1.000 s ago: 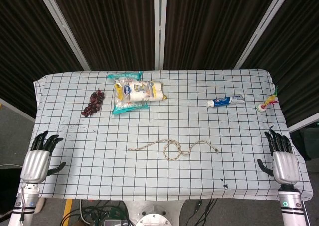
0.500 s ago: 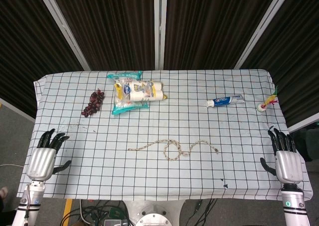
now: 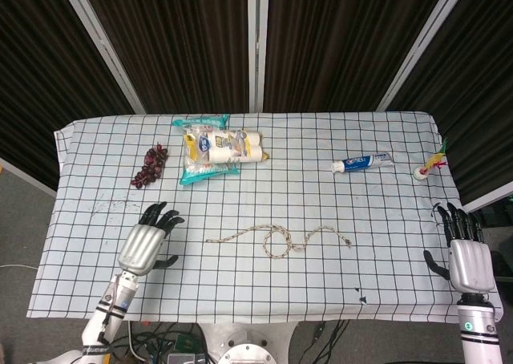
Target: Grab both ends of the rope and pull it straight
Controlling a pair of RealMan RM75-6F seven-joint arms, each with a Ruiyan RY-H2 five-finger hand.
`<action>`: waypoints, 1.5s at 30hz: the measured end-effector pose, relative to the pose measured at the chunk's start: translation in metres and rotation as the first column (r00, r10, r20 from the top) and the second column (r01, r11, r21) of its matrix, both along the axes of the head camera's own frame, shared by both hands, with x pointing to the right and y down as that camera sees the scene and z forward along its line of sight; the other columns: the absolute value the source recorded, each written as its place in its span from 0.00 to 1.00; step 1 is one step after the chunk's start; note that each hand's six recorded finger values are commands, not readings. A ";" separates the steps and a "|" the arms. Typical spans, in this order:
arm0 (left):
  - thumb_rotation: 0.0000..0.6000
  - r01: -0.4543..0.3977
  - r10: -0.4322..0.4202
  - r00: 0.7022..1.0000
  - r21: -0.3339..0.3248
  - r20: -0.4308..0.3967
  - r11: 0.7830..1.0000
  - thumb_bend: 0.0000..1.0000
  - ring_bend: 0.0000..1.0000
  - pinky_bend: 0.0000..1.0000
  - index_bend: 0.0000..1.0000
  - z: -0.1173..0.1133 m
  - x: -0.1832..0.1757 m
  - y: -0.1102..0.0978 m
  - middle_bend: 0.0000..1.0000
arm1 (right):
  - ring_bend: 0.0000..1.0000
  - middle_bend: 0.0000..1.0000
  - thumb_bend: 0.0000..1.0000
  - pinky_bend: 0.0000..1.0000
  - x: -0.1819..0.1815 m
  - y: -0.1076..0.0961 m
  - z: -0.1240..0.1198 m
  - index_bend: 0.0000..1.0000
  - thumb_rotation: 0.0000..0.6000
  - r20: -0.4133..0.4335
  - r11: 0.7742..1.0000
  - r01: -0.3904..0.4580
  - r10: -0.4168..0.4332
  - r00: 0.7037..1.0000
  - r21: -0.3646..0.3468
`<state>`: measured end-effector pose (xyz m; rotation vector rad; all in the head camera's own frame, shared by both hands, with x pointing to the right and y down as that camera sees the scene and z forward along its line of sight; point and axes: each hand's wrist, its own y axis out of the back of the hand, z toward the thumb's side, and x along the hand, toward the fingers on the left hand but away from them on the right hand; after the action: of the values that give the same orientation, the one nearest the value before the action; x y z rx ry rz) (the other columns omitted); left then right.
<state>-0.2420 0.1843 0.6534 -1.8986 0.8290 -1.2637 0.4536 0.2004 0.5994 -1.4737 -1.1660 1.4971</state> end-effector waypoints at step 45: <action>1.00 -0.066 0.086 0.986 -0.137 0.145 0.988 0.29 0.00 0.08 0.44 0.085 0.081 -0.016 0.22 | 0.00 0.00 0.22 0.00 0.012 -0.005 0.003 0.00 1.00 0.013 0.999 -0.038 0.038 0.999 -0.007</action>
<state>-0.1606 0.1687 0.7383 -1.8900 0.6017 -1.4248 0.4651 0.1953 0.6025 -1.4753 -1.2038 1.5212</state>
